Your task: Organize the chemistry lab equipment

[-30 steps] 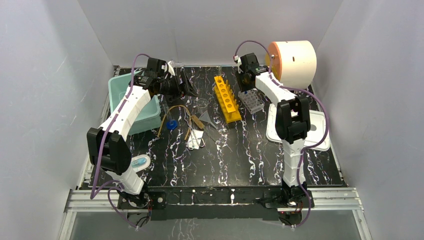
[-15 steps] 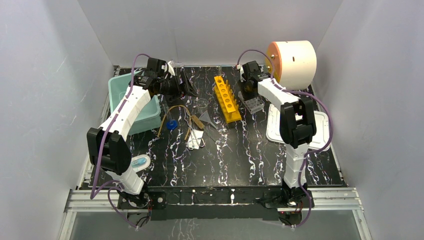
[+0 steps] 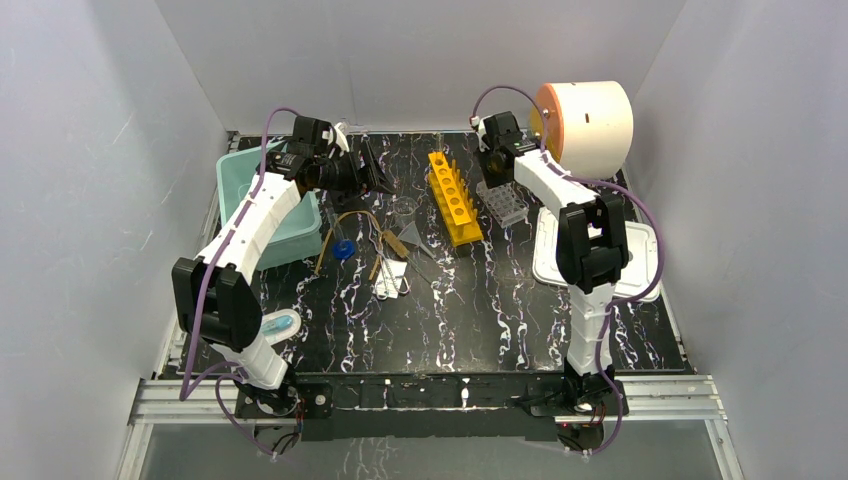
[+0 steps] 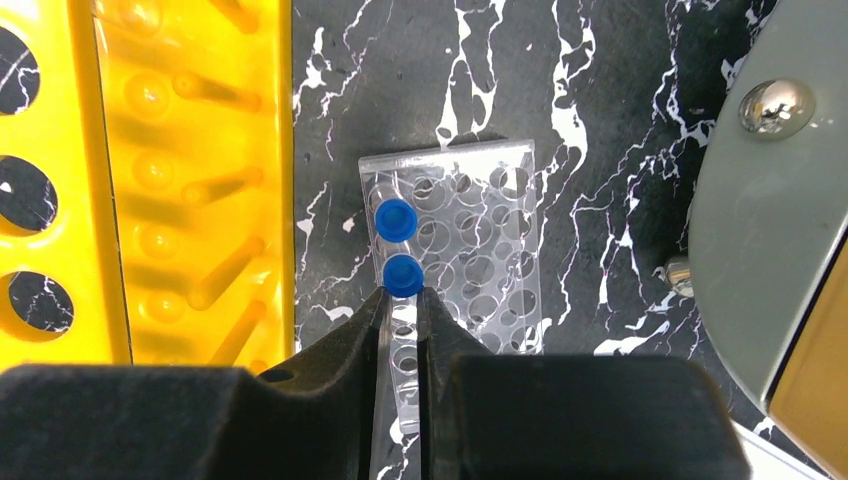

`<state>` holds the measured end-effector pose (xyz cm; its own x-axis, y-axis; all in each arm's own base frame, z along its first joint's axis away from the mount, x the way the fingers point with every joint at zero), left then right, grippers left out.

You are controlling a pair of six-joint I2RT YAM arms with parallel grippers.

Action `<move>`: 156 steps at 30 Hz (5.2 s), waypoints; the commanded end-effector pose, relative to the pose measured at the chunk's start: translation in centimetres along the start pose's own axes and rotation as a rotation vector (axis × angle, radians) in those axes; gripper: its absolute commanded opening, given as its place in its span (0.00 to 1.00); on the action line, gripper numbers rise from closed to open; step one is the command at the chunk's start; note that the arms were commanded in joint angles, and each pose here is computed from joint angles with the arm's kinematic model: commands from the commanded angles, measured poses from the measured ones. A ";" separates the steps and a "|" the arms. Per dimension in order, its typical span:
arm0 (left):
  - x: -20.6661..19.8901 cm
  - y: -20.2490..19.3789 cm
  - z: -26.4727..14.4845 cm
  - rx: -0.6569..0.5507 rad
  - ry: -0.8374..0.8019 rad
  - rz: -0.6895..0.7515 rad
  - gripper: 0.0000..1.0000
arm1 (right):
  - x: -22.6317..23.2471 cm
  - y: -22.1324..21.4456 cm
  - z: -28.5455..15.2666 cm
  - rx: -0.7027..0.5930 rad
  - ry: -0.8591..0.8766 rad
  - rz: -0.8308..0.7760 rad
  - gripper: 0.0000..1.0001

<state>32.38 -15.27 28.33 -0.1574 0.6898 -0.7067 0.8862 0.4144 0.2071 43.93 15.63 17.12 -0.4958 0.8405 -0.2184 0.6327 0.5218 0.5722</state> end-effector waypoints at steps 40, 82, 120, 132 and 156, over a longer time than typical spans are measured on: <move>-0.5 -1.5 -9.7 -0.407 0.156 0.109 0.98 | 18.5 -0.2 -13.2 -0.162 0.268 -0.068 0.65; -0.3 -1.2 -9.6 -0.507 0.158 -0.044 0.94 | 20.0 -2.9 -3.5 -0.134 0.209 -0.269 0.11; -4.9 -2.1 -6.4 -0.131 -0.370 -0.499 0.85 | 14.1 6.5 -18.1 -0.796 0.705 -0.248 0.04; -3.4 -2.4 -4.2 -0.032 -0.339 -0.537 0.38 | 13.6 6.0 -17.4 -0.843 0.644 -0.472 0.06; 2.2 5.4 -13.2 -0.648 0.318 -0.216 0.00 | 11.7 4.9 -19.8 -0.803 0.479 -0.310 0.77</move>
<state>32.08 -7.73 36.60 -0.3779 0.5099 -0.7728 0.4872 0.8193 0.3023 29.98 26.21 30.86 -0.9124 0.3714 -0.1720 -0.0350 0.3480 0.9368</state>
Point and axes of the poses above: each gripper's point midway between its finger pads, its own z axis out along the fingers, its own x axis along the line the jaws close on, y = z × x, the point moved 9 cm from there along -z, back along the fingers, and after that the axes turned 11 degrees about -z, right-handed, at the moved point
